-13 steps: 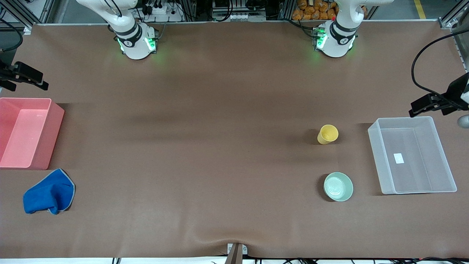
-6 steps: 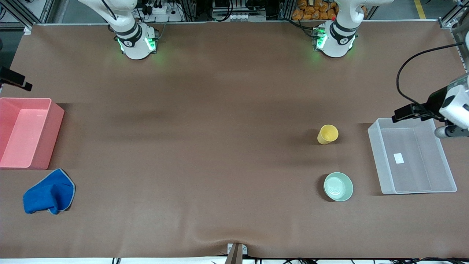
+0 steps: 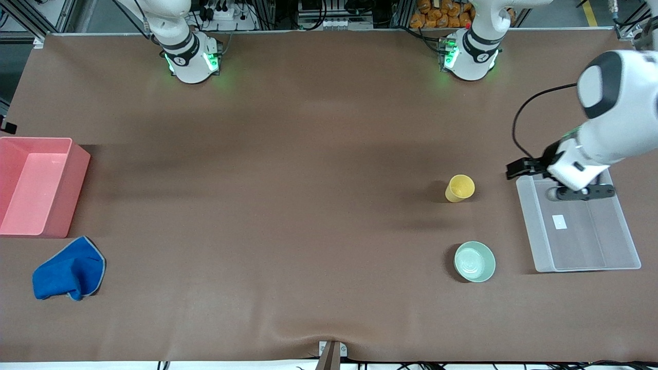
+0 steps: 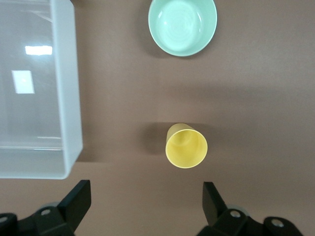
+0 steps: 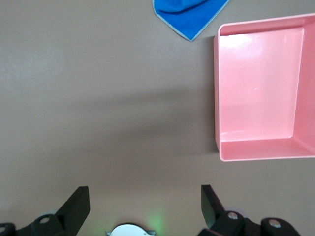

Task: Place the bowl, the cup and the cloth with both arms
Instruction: 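Move the left gripper toward the yellow cup while the right gripper reaches the cloth, then grasp the yellow cup with the left gripper while the right gripper lowers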

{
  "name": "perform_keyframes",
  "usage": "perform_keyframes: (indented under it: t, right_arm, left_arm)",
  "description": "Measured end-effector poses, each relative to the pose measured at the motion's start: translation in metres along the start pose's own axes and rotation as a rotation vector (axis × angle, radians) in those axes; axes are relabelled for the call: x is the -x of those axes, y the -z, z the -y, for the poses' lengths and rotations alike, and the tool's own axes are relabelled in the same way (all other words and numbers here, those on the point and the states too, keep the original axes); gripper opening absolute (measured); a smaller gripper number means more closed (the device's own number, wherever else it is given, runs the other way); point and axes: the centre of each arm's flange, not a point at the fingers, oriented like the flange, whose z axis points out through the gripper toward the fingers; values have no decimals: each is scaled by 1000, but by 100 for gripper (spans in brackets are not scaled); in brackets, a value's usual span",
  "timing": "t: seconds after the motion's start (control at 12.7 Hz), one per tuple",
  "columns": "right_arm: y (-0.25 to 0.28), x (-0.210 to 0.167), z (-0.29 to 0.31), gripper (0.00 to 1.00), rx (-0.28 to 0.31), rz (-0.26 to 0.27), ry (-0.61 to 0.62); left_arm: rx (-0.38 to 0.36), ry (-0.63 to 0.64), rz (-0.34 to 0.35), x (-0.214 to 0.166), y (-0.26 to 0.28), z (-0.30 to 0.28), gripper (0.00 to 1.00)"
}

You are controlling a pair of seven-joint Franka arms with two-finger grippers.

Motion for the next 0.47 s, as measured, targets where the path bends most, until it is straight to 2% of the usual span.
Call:
perform_keyframes:
  t: [0.31, 0.47]
  right_arm:
    - [-28, -30, -6, 100, 6, -19, 16]
    - [-59, -55, -7, 100, 3, -8, 28]
  left_arm:
    - [-4, 18, -45, 15, -62, -4, 100]
    - [-5, 38, -51, 25, -93, -5, 100]
